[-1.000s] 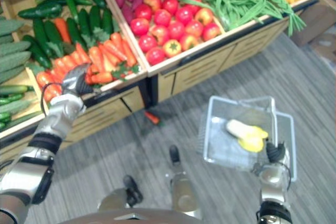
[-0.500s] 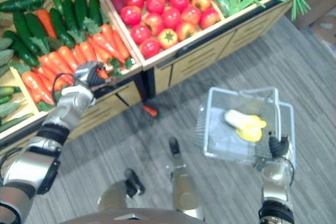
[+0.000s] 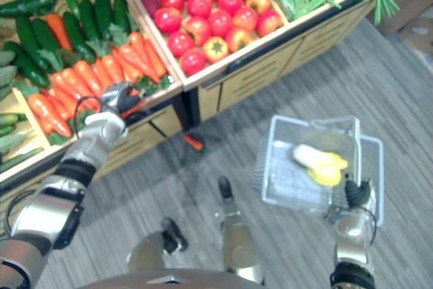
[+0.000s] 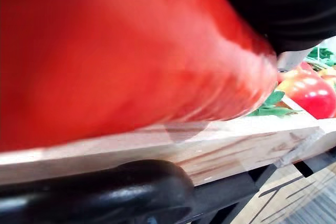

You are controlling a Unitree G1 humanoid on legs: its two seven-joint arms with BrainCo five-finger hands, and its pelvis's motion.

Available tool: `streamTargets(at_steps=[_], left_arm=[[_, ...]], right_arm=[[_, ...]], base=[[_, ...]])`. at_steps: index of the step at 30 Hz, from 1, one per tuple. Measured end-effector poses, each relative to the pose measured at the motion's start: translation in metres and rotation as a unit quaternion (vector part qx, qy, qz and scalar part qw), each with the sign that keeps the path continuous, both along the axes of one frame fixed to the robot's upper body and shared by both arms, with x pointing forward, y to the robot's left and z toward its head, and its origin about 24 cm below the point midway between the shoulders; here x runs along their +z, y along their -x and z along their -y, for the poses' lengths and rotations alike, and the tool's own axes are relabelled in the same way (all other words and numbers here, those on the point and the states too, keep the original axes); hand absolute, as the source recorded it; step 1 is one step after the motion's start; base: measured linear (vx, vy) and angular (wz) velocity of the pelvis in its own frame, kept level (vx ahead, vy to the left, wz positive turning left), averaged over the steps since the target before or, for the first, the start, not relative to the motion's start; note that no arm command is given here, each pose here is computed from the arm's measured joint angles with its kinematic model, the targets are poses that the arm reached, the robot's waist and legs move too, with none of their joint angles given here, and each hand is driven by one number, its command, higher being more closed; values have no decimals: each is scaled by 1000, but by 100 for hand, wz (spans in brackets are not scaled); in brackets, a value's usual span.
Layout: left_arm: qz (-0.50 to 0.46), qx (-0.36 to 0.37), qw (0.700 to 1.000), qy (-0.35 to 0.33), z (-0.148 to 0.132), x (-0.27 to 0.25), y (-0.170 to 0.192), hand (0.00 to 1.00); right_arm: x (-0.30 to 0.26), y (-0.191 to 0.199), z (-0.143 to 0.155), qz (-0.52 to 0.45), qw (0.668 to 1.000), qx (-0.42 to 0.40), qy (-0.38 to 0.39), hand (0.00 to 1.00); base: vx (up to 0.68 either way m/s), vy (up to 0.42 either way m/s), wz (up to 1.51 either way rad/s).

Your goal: Pick vegetable in the basket

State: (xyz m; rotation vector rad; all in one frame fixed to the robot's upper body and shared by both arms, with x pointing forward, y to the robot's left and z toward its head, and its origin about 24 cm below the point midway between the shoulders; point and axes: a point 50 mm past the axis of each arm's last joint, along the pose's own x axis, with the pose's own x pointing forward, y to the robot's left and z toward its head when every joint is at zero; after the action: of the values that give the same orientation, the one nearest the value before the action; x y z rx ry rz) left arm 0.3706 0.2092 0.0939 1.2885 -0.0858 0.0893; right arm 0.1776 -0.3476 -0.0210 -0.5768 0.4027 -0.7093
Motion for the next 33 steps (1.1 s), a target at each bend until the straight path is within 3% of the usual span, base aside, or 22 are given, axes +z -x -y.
streamTargets(at_steps=[6,14,18,25,33], left_arm=[[25,35,999,18,-16,11,1,100],[103,18,994,-31,-29,53,7,100],[134,-20,988,-80,-28,65,19,100],[131,-124,975,-127,-7,57,39,100],[74,-219,962,-144,18,29,51,100]], right_arm=[[-2,2,0,-4,1000,-2,-2,100],[-3,-4,0,-5,1000,-5,-9,100],[4,-10,7,-7,1000,4,9,100],[48,-24,43,-27,992,35,118,100],[65,-56,30,-66,969,163,173,100]], base=[[-45,-60,10],[-34,-44,10],[-46,-32,2],[-49,-23,-6],[-21,-31,-27]])
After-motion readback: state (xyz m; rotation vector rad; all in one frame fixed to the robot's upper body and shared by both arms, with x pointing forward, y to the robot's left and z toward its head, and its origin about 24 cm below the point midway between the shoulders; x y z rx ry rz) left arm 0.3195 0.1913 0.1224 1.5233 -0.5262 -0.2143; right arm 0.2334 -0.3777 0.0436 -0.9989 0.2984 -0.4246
